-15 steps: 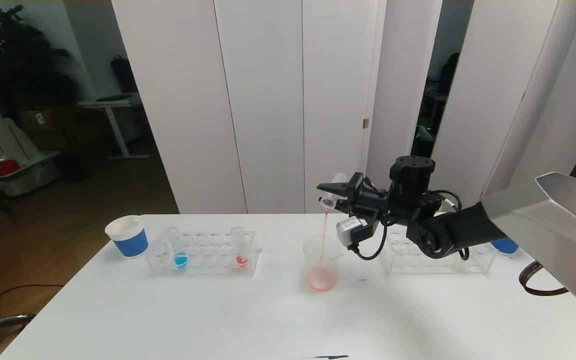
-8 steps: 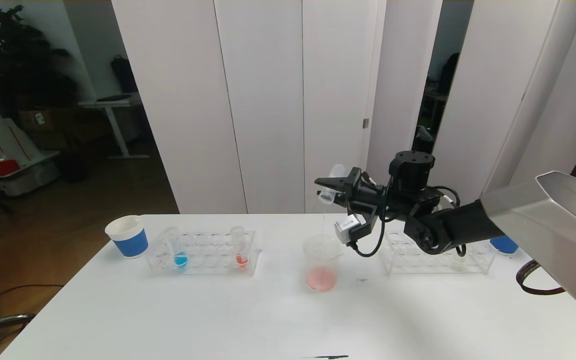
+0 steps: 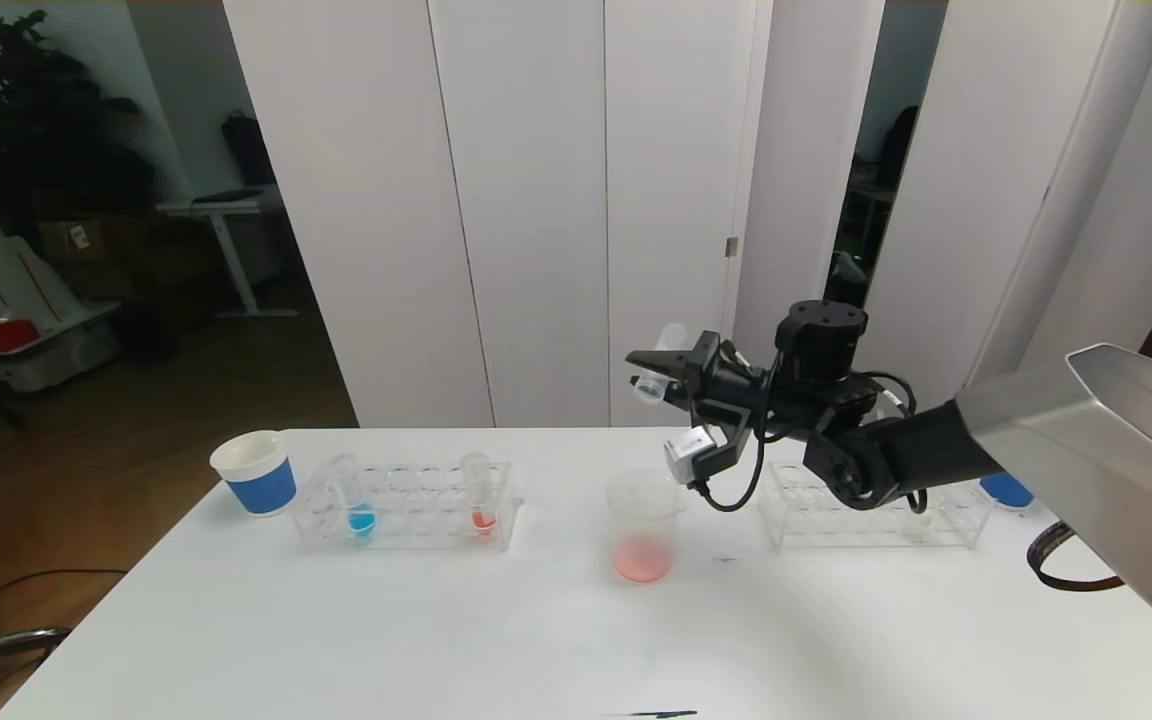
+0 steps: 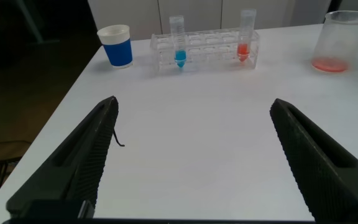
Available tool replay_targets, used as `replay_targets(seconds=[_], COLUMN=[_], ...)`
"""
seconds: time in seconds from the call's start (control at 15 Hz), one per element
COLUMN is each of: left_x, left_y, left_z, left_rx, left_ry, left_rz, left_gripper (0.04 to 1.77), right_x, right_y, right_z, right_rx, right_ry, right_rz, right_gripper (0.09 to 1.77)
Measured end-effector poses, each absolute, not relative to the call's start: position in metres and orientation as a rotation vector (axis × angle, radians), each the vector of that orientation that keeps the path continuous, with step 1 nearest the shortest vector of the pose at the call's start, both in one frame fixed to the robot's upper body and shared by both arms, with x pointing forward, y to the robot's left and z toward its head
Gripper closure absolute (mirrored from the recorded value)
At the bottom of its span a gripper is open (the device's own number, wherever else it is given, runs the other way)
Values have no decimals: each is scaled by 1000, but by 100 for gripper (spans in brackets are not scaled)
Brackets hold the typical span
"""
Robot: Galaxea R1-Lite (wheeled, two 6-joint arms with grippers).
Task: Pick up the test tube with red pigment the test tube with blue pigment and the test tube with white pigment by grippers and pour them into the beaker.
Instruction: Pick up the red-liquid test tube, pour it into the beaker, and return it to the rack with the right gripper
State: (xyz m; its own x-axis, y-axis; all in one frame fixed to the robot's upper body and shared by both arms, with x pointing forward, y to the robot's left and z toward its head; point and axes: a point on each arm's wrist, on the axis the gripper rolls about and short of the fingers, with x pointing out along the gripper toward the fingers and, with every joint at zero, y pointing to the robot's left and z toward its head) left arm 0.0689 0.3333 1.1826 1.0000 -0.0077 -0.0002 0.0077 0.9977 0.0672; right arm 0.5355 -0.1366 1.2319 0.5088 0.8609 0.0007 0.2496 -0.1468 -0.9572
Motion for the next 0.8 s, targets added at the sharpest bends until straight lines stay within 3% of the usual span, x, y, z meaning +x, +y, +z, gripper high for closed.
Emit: replay_targets(seconds=[0.27,0.8], left_x=[69,69], left_y=[333,333], left_z=[1183,1183], left_rx=[67,67], left_ry=[0,0], left_rz=[-8,-8], left_gripper=[7,7], right_x=[534,528], right_y=[-134,-133], right_z=[1247,1288], right_rx=[-1565,-1202], right_ry=[-911,-644], right_rz=[707,442], right_gripper=[127,127])
